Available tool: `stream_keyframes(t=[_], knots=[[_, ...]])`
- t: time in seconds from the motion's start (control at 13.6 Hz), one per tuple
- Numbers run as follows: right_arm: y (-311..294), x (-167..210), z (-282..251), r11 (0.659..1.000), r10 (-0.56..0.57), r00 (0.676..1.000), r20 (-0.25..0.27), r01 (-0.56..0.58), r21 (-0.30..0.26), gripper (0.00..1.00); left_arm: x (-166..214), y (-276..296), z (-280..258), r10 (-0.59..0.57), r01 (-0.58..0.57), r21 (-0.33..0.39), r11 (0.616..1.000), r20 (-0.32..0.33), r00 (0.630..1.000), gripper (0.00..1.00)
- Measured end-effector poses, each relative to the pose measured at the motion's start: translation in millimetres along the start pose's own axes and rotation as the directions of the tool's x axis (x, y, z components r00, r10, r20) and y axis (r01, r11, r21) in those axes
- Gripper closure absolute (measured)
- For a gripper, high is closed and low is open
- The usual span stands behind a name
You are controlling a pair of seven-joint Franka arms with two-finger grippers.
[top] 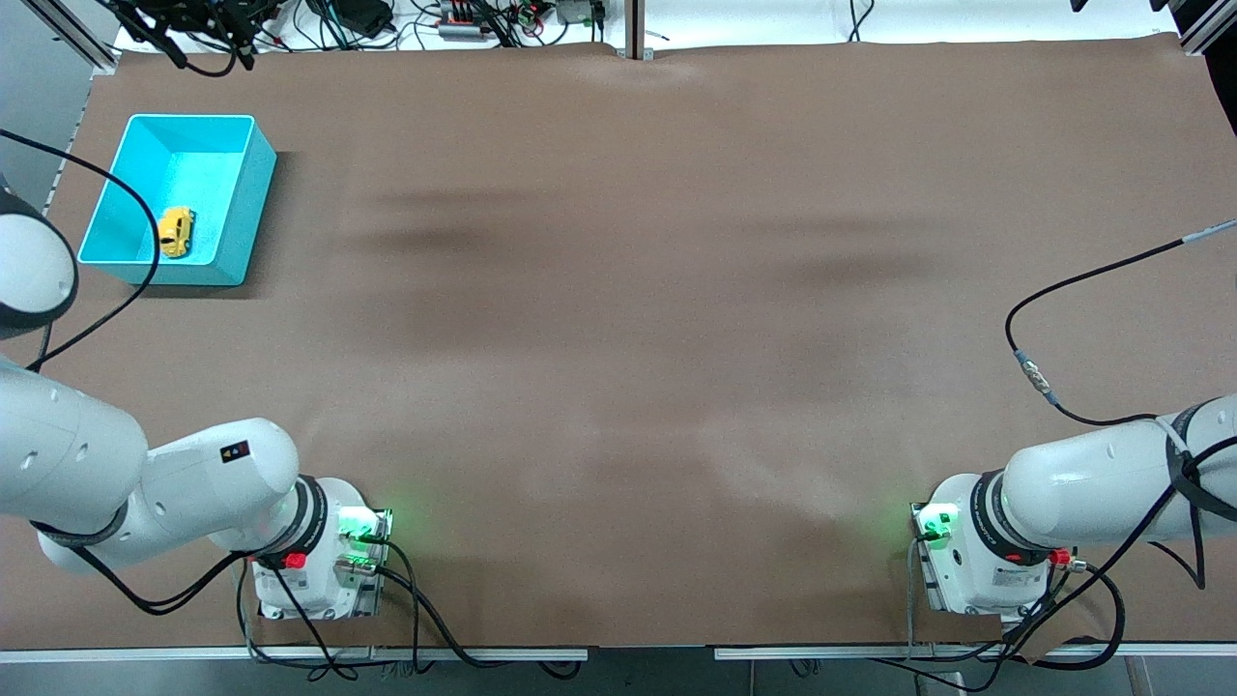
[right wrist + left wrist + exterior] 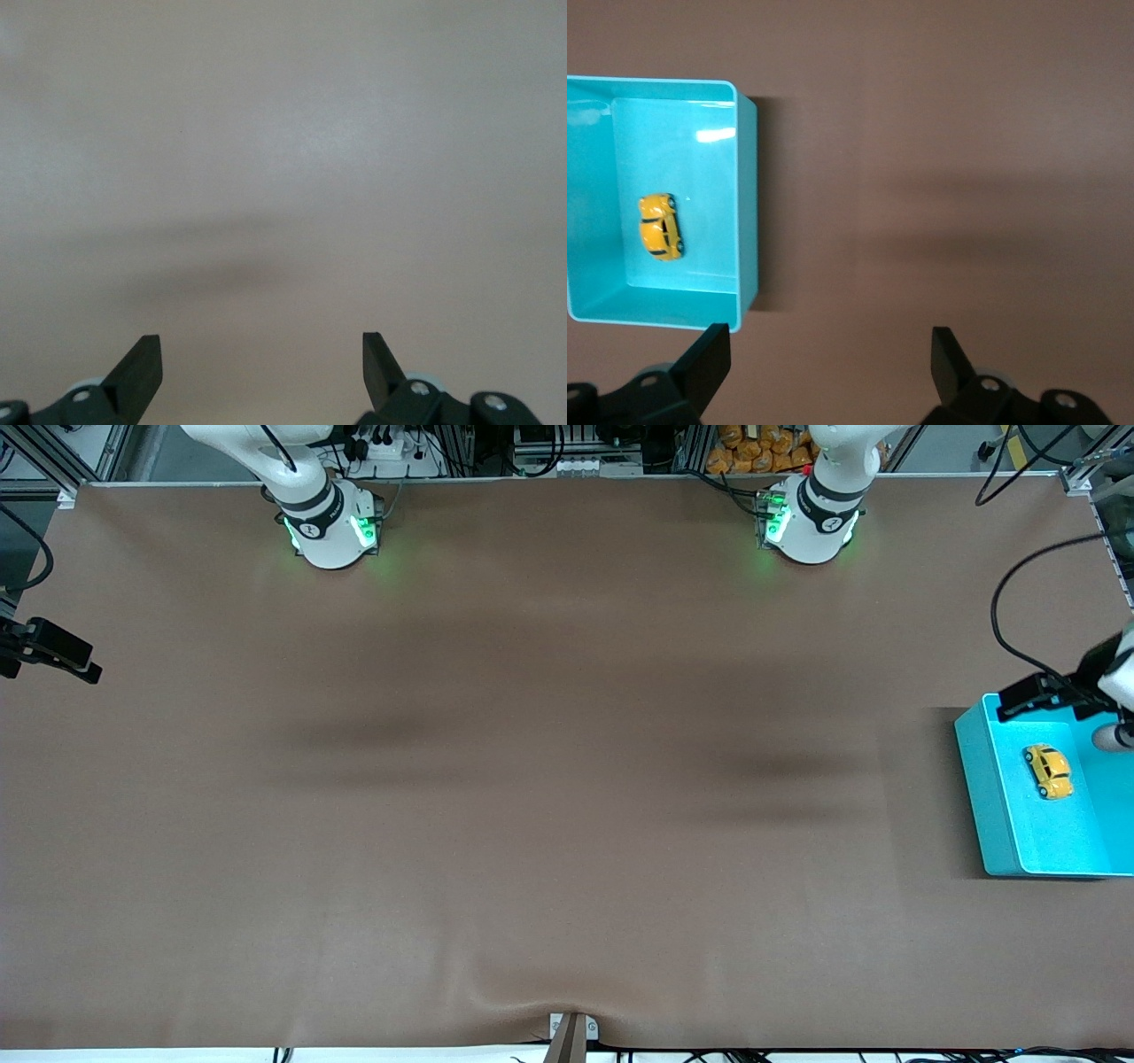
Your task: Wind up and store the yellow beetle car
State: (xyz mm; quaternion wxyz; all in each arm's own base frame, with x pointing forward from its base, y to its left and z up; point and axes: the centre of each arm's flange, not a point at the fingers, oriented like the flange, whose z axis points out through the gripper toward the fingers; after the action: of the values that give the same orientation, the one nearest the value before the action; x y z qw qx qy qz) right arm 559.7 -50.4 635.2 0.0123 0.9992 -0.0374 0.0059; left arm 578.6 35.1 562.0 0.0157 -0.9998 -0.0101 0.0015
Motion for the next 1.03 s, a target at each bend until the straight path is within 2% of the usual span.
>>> stream_keyframes(t=[0.22,0.51,0.73,1.03], knots=[[0.0,0.0,0.0,1.000,0.000,1.000,0.000,0.000,0.000,0.00,-22.7,20.1,-37.4,-0.028,0.028,-0.021,0.999,-0.024,0.999,0.00],[0.0,0.1,0.5,1.000,0.000,1.000,0.001,0.000,0.000,0.00,-56.5,24.5,-82.6,-0.051,0.046,-0.090,0.995,-0.051,0.997,0.00],[-0.4,0.4,1.1,1.000,-0.001,1.000,0.002,0.001,0.000,0.00,-82.9,36.7,-107.4,-0.019,0.014,-0.090,0.996,-0.049,0.999,0.00],[-0.5,0.4,1.2,1.000,-0.001,1.000,0.002,0.001,0.000,0.00,-87.9,61.9,-104.0,0.052,-0.055,-0.090,0.994,-0.028,0.998,0.00]])
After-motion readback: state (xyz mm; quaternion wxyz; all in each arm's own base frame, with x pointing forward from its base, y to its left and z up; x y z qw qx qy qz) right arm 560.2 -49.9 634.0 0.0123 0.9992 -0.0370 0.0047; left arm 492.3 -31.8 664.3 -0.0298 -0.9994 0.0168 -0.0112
